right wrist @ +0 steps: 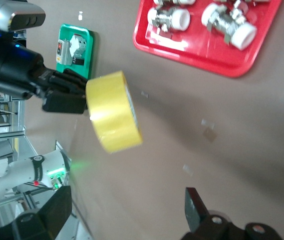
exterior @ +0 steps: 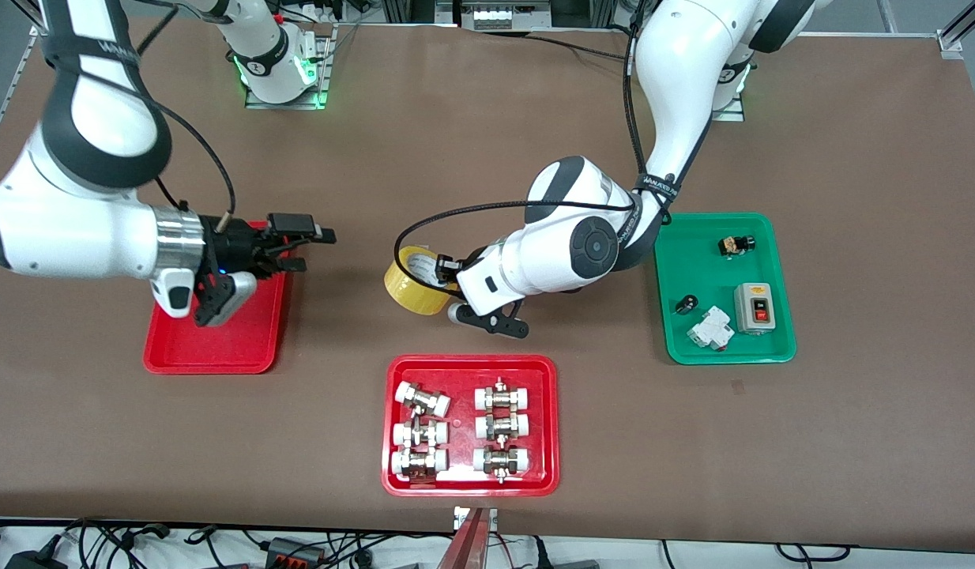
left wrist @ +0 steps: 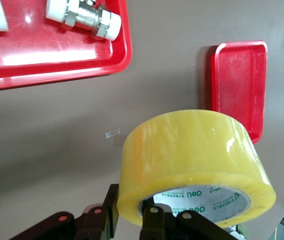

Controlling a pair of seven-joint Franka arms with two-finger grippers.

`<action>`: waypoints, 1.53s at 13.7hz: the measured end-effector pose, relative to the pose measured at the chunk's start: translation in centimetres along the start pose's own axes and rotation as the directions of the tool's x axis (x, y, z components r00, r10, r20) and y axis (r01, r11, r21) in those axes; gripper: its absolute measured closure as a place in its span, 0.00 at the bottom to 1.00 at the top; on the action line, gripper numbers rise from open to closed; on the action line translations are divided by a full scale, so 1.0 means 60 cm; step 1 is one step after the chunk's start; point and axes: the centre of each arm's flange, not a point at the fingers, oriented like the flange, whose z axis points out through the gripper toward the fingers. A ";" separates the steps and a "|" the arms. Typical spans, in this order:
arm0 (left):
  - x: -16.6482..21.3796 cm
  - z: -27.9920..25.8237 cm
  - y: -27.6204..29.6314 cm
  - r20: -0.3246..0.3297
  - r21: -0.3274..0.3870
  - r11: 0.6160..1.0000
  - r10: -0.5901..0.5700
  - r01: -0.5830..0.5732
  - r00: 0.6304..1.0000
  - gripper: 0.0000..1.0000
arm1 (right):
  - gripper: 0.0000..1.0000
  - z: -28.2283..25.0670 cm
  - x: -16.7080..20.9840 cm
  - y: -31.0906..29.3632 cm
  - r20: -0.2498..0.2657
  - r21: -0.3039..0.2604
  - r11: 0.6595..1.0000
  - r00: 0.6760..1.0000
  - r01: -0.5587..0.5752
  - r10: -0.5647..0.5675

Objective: Left arm passes tape to right arm into tray
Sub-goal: 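Grasp the tape roll with the right gripper beside the left gripper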

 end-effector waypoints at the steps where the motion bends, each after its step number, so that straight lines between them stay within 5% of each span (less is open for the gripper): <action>1: -0.002 0.001 0.006 0.002 -0.006 1.000 0.011 -0.011 1.000 0.78 | 0.00 0.012 0.008 0.009 -0.019 0.007 1.000 0.999 0.029 -0.029; 4: -0.011 0.010 0.020 0.010 -0.013 1.000 0.025 -0.025 1.000 0.78 | 0.00 0.056 0.029 0.003 -0.063 0.027 0.997 0.996 0.069 -0.067; 10: -0.016 0.049 0.025 -0.002 -0.013 0.999 0.029 -0.029 1.000 0.78 | 0.00 0.144 0.040 -0.050 -0.092 -0.027 0.994 0.990 0.108 -0.110; 16: -0.014 0.047 0.024 -0.006 -0.013 1.000 0.028 -0.028 1.000 0.78 | 0.01 0.175 0.033 -0.024 -0.080 -0.044 0.989 0.987 0.139 -0.142; 20: -0.012 0.048 0.022 -0.010 -0.014 1.000 0.026 -0.026 1.000 0.78 | 0.45 0.169 0.033 -0.035 -0.087 -0.040 0.988 0.985 0.149 -0.152; 21: -0.012 0.046 0.022 -0.012 -0.016 1.000 0.027 -0.027 1.000 0.78 | 0.46 0.167 0.033 -0.036 -0.089 -0.041 0.987 0.984 0.154 -0.157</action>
